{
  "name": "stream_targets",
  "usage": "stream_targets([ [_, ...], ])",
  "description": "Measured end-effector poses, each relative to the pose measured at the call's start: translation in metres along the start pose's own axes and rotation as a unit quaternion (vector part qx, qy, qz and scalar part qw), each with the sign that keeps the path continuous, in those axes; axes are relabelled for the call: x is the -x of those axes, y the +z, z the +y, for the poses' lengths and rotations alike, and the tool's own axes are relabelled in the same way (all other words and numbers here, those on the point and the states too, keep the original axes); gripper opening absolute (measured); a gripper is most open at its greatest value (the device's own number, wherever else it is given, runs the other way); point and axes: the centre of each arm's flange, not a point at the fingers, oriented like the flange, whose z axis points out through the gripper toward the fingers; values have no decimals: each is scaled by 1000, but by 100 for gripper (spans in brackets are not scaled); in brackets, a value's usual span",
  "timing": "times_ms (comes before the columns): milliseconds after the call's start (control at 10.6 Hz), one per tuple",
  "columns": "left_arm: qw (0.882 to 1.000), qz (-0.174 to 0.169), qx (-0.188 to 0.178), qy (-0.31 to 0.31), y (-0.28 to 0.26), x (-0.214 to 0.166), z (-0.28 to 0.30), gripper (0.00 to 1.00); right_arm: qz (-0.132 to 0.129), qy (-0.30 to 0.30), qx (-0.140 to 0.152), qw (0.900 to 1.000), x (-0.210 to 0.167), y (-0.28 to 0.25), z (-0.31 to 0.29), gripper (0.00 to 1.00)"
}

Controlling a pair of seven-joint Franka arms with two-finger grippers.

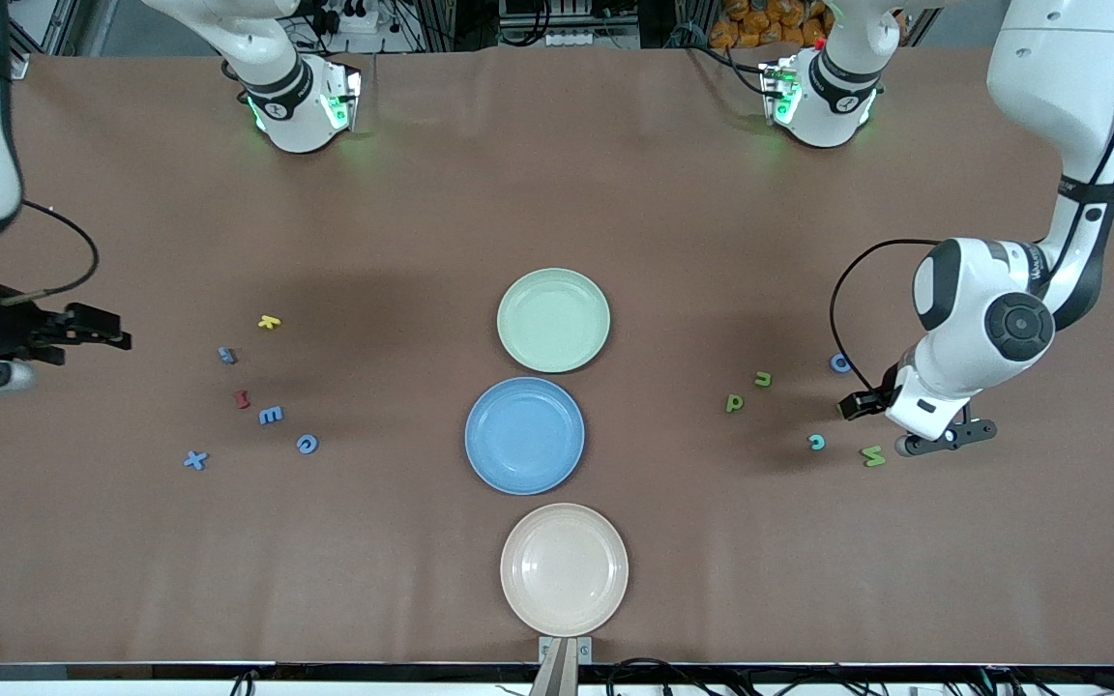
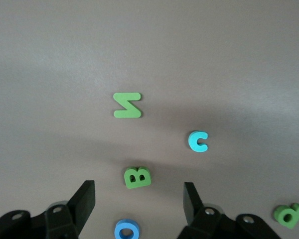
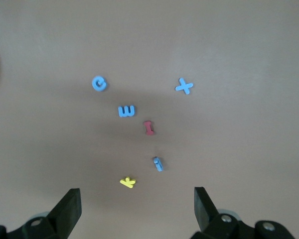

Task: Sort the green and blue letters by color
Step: 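Grasp the green B with the left gripper while the right gripper grasps blue i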

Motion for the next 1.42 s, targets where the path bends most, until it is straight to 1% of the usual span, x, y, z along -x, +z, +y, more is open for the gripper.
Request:
stream_targets([
  [95,1000,-3,0,-5,11,1,0,79,-1,-31,1,1000,3,28,2,100],
  [189,1000,-6,1,-16,21,2,0,77,6,-63,5,998,7,55,7,100],
  [284,1000,-7,1,-28,28,4,1,76,17,-89,13,996,13,82,13,100],
  [378,999,-10,1,-32,35,6,4,74,25,-102,21,994,19,105,18,100],
  [473,999,-11,1,-34,39,7,7,74,24,-109,23,993,25,126,19,100],
  [662,999,-15,1,-34,46,9,9,74,11,-122,30,992,31,153,20,100],
  [946,1000,-9,1,-29,64,16,6,73,29,-128,51,990,41,203,21,100],
  [1135,999,-12,1,-30,74,21,4,72,20,-137,58,989,51,237,21,100],
  [1324,999,-14,0,-30,76,22,2,70,18,-150,70,986,56,262,21,100],
  [1419,999,-15,-1,-30,77,23,2,69,15,-152,70,986,59,271,21,98],
])
